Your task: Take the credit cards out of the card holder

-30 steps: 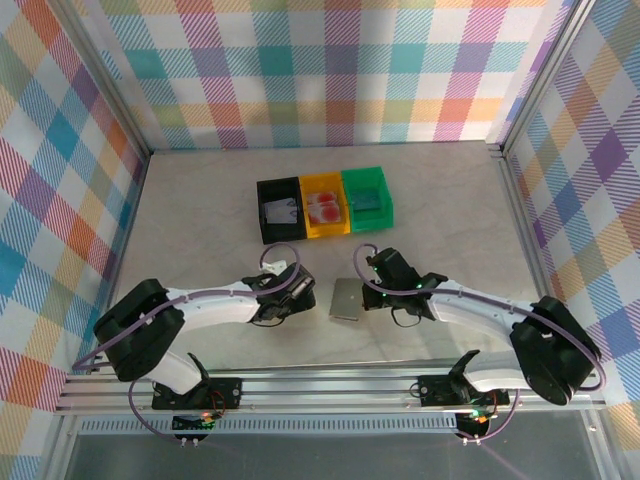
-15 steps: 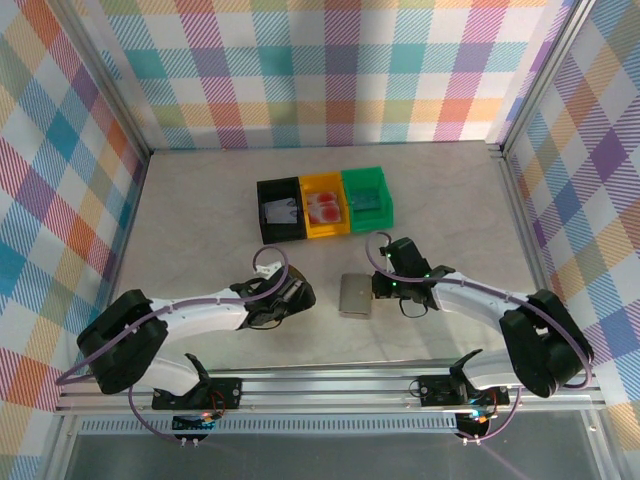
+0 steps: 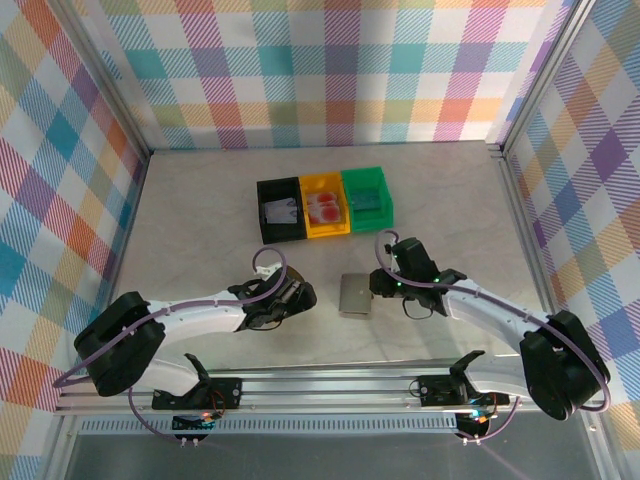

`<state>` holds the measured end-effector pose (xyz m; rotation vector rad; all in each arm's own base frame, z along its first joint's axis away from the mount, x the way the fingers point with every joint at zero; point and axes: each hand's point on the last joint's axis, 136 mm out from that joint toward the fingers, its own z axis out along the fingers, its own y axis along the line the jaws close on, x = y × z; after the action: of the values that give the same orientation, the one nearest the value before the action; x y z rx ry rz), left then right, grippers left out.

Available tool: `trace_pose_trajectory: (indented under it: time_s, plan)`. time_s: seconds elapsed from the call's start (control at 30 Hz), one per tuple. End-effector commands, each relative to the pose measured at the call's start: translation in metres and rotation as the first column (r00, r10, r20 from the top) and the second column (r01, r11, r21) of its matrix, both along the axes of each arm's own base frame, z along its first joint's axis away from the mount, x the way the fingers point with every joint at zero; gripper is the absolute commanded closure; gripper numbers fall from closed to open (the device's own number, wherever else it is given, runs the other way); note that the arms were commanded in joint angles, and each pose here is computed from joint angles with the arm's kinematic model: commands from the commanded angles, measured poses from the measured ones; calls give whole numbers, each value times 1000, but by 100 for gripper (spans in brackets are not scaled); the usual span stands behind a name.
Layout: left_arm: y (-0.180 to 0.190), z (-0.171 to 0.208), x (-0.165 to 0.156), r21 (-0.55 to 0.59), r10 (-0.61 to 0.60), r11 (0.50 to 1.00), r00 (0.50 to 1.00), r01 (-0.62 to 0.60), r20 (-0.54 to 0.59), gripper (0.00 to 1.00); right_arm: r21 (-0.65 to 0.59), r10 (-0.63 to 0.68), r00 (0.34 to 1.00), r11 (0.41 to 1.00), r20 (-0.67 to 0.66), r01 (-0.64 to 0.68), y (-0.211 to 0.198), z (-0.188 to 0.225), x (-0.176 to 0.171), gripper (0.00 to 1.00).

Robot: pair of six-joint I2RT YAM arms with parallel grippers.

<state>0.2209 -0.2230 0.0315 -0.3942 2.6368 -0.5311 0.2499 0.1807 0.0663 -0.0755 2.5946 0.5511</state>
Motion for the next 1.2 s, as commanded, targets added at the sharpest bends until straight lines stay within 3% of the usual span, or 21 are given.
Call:
trace_pose_trajectory:
  time_s: [0.0,0.1,0.3,0.7,1.17]
  plan:
    - [-24,-16,-48,-132,-118,987,970,91,-213,14,-30,-110,987,994,-118,107,-8,-2,-9,65]
    - [-23,-13,-47,-133,-119,987,972,93,-204,13,71,-86,982,993,-167,99,9,2,-17,63]
    - [-22,-8,-47,-136,-126,986,973,100,-193,13,146,-32,985,988,-172,58,29,6,-26,56]
    - [-17,3,-48,-128,-149,983,976,130,-156,11,127,-50,976,989,-213,79,29,-11,-27,49]
    - [-11,9,-48,-107,-149,985,979,135,-136,11,152,-12,975,987,-223,47,39,-21,-25,49]
